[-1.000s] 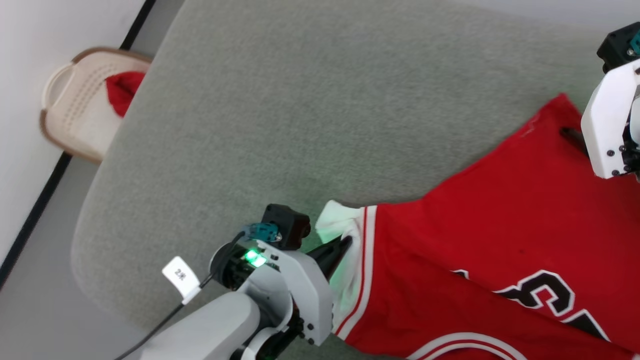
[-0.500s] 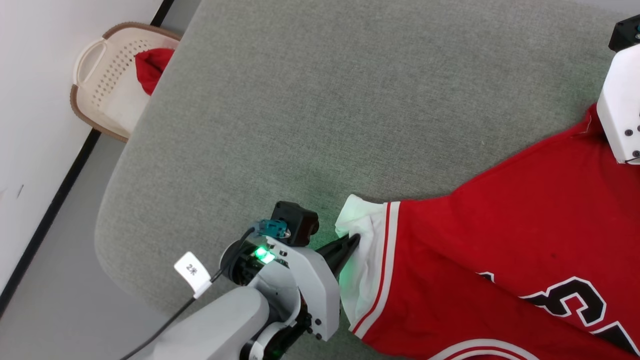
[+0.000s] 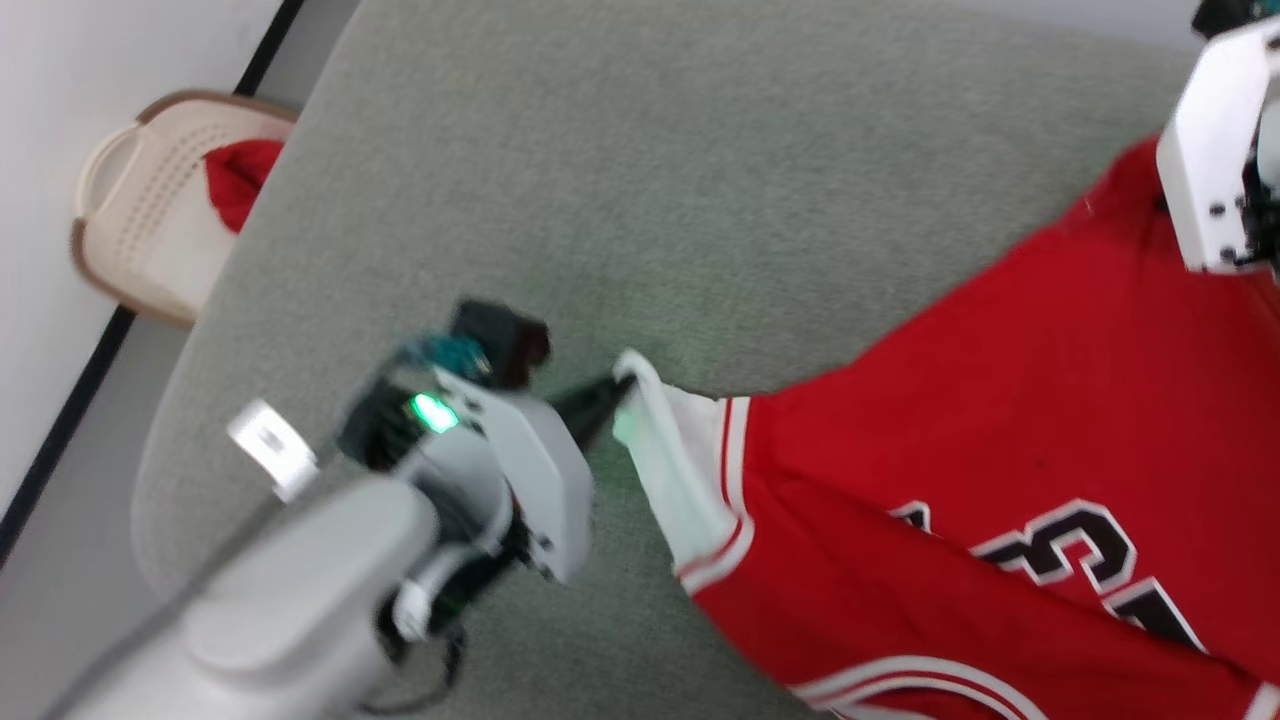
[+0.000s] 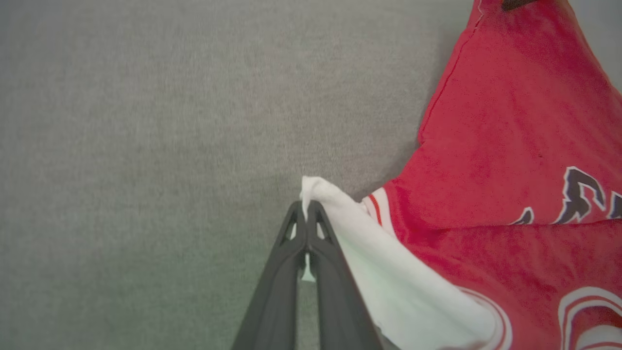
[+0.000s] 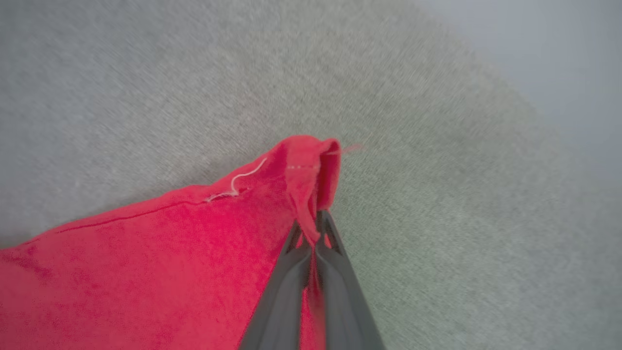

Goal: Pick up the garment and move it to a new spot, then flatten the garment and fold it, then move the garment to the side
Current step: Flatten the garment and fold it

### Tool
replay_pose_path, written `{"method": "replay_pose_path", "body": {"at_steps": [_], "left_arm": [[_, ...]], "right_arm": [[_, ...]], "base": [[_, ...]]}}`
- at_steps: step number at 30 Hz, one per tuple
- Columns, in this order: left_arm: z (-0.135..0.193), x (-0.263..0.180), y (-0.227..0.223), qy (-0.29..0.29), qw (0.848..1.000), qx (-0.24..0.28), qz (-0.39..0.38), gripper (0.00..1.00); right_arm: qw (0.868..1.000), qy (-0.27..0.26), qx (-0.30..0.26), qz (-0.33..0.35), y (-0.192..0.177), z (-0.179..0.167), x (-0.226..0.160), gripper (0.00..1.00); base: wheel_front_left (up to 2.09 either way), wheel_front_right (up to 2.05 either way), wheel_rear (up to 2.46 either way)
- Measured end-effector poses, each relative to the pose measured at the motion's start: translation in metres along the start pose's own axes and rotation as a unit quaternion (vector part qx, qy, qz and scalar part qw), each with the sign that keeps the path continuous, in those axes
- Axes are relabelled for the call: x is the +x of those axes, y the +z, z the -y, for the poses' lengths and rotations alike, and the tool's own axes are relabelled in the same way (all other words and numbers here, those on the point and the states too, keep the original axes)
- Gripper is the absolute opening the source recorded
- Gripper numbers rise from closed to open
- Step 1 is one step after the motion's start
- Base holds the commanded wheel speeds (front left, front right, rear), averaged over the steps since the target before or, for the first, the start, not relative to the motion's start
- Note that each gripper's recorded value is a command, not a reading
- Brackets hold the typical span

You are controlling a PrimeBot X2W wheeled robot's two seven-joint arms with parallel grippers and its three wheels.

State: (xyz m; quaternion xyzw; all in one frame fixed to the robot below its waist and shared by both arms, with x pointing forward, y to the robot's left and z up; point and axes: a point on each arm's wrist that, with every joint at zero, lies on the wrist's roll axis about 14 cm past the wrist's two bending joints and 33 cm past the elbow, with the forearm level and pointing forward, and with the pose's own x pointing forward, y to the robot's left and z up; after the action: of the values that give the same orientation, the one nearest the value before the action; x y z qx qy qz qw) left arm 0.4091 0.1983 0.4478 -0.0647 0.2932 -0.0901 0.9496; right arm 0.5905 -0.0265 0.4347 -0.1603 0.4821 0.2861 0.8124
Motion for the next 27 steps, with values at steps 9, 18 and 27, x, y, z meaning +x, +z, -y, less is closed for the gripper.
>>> {"method": "replay_pose_path", "body": {"at_steps": [9, 18, 27], "left_arm": [[-0.018, -0.016, 0.115, 0.01, 0.993, 0.102, 0.065, 0.0], [-0.024, -0.038, 0.241, 0.038, 0.974, 0.163, 0.15, 0.0], [-0.006, -0.066, 0.35, 0.064, 0.941, 0.195, 0.268, 0.0]], "right_arm": [[0.991, -0.037, -0.002, 0.126, 0.048, 0.014, -0.076, 0.0], [0.959, -0.1, -0.01, 0.264, 0.086, 0.036, -0.168, 0.0], [0.908, -0.174, -0.002, 0.38, 0.105, 0.063, -0.259, 0.0]], "base": [[0.0, 0.0, 0.0], [0.0, 0.0, 0.0], [0.0, 0.0, 0.0]]}}
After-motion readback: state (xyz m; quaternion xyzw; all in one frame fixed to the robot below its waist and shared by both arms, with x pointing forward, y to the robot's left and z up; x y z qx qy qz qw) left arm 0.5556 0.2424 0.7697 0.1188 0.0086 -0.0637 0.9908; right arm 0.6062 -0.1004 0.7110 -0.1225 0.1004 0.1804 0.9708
